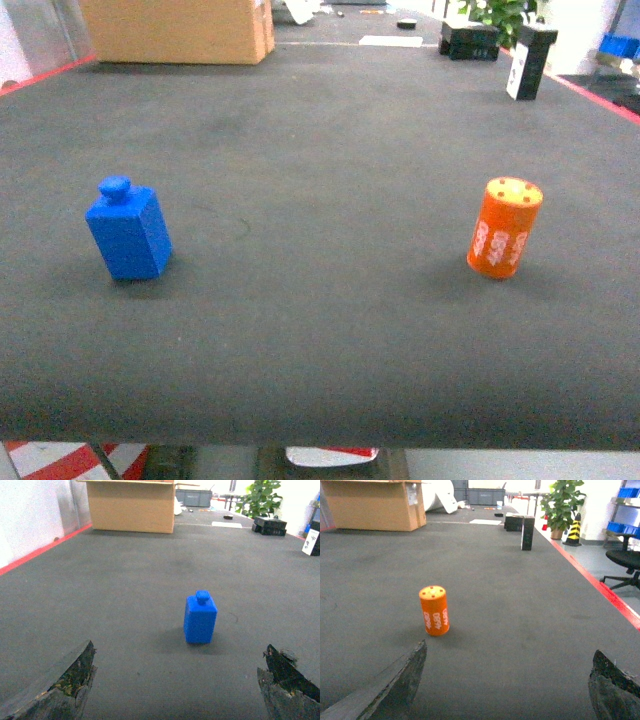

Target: Sort blue parts and orange caps into right shelf containers

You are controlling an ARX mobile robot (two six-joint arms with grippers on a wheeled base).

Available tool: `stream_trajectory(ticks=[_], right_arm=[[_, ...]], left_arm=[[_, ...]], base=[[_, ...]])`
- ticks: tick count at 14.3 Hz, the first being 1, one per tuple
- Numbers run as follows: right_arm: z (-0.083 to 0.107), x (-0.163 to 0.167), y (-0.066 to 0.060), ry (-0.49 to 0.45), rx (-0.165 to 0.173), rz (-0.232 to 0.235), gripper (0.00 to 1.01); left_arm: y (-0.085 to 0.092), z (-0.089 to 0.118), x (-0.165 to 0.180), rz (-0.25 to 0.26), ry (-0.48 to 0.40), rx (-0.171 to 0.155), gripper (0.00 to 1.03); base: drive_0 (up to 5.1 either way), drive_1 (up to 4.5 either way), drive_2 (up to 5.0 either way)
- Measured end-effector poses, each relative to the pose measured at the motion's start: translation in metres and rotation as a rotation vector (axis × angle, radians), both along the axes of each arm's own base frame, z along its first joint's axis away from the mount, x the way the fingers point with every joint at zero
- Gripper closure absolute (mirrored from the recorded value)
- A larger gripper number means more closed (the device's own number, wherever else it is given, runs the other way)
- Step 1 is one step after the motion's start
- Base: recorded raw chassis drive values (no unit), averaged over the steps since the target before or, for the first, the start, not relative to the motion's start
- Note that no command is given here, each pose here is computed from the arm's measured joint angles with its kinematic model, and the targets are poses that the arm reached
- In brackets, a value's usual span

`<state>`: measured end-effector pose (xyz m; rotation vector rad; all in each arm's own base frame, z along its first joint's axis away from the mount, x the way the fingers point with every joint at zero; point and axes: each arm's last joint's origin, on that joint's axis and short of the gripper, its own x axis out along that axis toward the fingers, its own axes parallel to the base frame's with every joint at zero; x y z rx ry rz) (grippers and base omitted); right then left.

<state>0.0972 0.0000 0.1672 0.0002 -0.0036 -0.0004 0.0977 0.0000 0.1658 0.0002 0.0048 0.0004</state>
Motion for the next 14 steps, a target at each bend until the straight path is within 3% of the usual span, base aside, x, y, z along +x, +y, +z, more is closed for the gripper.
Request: stream_trajectory(ticks=[14], right_arm=[[-0.0001, 0.0000, 0.0000, 0.001, 0.000, 0.000, 0.03]], left_arm=[[0.0000, 0.0001, 0.0000, 0.000, -0.001, 0.000, 0.05]], base=[[0.0, 0.00, 0.0]])
